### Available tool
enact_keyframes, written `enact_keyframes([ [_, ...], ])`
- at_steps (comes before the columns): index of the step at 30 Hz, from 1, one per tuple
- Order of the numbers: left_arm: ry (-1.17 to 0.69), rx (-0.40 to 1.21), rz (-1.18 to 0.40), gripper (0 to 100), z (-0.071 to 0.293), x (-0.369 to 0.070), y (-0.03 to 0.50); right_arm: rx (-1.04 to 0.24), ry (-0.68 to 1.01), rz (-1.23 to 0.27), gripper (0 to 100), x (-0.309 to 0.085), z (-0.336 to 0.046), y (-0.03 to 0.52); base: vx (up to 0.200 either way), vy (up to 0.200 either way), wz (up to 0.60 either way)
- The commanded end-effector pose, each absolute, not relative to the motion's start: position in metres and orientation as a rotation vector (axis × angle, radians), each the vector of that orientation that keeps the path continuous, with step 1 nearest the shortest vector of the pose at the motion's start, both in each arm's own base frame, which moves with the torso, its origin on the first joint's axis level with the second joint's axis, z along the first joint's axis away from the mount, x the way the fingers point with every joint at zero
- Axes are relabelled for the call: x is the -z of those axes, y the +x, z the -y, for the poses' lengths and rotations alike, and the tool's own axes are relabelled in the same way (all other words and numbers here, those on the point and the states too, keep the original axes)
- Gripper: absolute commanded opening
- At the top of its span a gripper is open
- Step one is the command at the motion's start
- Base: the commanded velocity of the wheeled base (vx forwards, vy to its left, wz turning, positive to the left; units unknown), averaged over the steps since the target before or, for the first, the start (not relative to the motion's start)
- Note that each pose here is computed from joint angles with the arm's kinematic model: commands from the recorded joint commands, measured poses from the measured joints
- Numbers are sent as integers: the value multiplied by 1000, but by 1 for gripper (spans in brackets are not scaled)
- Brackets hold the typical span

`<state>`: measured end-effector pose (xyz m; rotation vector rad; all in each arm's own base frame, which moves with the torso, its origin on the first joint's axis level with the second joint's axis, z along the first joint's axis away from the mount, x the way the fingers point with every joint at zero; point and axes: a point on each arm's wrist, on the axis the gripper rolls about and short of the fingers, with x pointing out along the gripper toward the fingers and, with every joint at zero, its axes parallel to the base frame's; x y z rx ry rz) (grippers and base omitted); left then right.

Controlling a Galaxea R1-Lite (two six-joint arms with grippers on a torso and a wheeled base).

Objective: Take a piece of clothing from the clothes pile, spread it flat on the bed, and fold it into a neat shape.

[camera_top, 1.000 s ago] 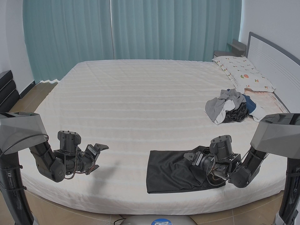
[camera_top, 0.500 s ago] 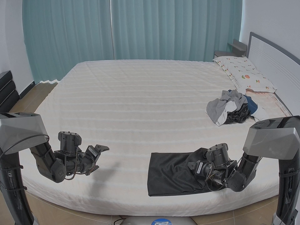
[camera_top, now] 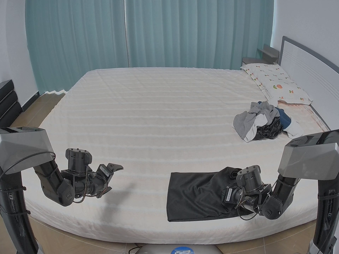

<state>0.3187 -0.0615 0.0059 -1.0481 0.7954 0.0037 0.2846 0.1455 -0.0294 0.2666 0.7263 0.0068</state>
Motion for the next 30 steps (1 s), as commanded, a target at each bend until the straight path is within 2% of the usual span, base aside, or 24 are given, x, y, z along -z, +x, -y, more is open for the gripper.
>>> enact_keyframes([
  [1,-1048,-5,-796,100,61,-5,319,-6,257,-719,0,11,-133,273,0,0,0],
  [6,-1048,-5,-796,100,61,-5,319,-45,182,-789,0,8,-103,252,0,0,0],
  [14,-1050,-4,-797,100,61,-5,319,-62,136,-817,0,-1,-87,232,0,0,0],
  [21,-1050,-4,-797,100,61,-5,319,-81,27,-909,0,9,-62,217,0,0,0],
  [30,-1049,-4,-797,100,61,-5,319,-68,-3,-966,0,23,-51,218,0,0,0],
])
